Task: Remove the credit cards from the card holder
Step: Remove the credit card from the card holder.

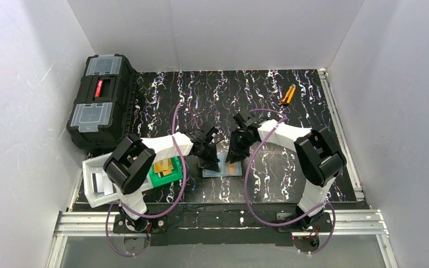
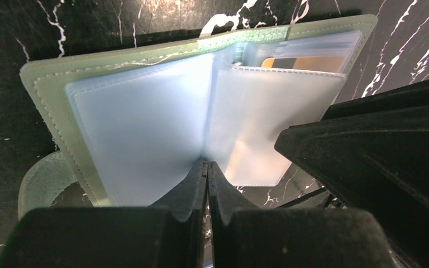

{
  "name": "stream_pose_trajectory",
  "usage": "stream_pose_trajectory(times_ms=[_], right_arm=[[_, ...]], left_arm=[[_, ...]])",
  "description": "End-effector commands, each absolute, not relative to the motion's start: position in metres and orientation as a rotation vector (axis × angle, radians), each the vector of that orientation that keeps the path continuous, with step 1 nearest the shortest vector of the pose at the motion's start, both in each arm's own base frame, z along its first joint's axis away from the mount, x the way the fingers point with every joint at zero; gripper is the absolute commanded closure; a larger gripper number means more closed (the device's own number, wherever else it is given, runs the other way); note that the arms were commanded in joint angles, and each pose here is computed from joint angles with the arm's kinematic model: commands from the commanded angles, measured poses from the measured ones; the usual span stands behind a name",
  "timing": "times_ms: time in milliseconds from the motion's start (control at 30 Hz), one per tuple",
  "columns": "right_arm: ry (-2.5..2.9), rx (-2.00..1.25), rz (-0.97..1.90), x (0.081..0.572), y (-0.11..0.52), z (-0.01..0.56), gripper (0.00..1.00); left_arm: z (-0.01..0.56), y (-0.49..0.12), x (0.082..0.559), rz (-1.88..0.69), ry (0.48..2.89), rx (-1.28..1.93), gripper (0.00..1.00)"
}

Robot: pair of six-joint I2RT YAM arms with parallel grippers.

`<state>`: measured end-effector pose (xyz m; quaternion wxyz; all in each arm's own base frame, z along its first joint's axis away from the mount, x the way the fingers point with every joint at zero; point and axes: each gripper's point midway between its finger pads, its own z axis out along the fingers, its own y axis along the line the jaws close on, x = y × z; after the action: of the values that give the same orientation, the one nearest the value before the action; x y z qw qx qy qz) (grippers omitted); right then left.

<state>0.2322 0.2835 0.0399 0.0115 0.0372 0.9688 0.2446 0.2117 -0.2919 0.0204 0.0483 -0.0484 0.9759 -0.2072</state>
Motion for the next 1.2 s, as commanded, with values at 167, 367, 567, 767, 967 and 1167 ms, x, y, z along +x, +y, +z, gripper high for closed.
stream_pose_trajectory(times_ms=[167,367,567,767,967,1167], right_arm=[[2.98,0.079,0.856,0.238,0.296,0.054,0.71],[2.966,0.062,0.945,0.243,0.31,0.066,0.69],[2.982,0.061,0.963,0.247,0.319,0.066,0.68],[2.997,0.118,0.813,0.245,0.299,0.056,0.68],[2.961,0.19,0.769,0.246,0.276,0.058,0.63],[2.973,0.197,0.772,0.243,0.274,0.053,0.63]], left_arm=[[0.045,-0.256,0.216,-0.365,2.949,-0.018,0.95],[0.081,-0.248,0.222,-0.351,2.882,0.014,0.91],[0.085,-0.23,0.223,-0.287,2.863,0.001,0.91],[0.087,-0.272,0.224,-0.582,2.831,0.108,0.82],[0.066,-0.291,0.224,-0.521,2.867,0.206,0.78],[0.034,-0.29,0.227,-0.413,2.894,0.229,0.78]])
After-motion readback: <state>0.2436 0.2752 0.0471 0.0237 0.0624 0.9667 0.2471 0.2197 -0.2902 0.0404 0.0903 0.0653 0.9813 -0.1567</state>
